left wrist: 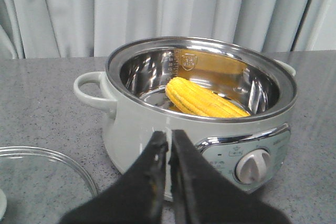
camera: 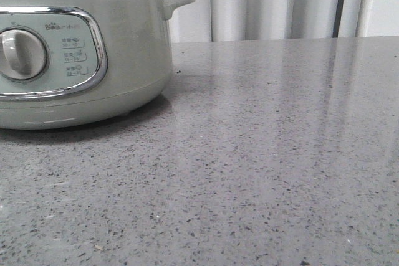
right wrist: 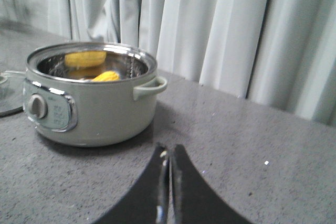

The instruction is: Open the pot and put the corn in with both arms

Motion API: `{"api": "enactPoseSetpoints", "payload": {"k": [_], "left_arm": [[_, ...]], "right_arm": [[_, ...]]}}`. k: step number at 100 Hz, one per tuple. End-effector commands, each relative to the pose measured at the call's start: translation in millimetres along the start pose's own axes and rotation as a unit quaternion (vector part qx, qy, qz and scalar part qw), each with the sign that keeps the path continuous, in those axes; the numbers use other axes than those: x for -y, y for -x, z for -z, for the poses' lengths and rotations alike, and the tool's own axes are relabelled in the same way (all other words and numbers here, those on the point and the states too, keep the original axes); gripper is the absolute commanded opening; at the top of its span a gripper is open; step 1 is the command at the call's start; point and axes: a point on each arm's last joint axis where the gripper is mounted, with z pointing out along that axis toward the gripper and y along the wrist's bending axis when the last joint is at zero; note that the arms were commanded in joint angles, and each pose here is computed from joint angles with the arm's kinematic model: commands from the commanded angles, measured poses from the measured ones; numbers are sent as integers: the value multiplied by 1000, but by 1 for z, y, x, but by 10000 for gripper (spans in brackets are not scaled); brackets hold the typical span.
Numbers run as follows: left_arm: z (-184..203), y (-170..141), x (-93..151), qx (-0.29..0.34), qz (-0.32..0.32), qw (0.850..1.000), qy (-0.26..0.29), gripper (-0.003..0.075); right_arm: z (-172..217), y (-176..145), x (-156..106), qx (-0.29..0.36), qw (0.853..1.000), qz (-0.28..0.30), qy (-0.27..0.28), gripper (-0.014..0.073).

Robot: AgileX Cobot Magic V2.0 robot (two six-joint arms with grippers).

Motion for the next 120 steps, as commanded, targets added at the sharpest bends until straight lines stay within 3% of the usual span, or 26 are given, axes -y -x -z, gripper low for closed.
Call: {"api": "enactPoseSetpoints", "payload": {"k": [1, 67, 70, 81, 120], "left_arm": [[0, 15, 1, 39, 6, 999, -2, -20], [-3, 9, 0, 29, 9, 1000, -1, -20], [-4, 6, -2, 24, -12, 1000, 6, -20], [-8, -13, -10, 25, -64, 997, 38, -20], [-29, -122, -34, 32, -49, 995, 79, -20]], "right_arm": [[2, 15, 1, 52, 998, 17, -4, -43], [2, 15, 1, 52, 998, 17, -4, -43], [2, 15, 1, 52, 998, 17, -4, -43], [2, 15, 1, 52, 998, 17, -4, -43], [2, 15, 1, 52, 998, 17, -4, -43]]}}
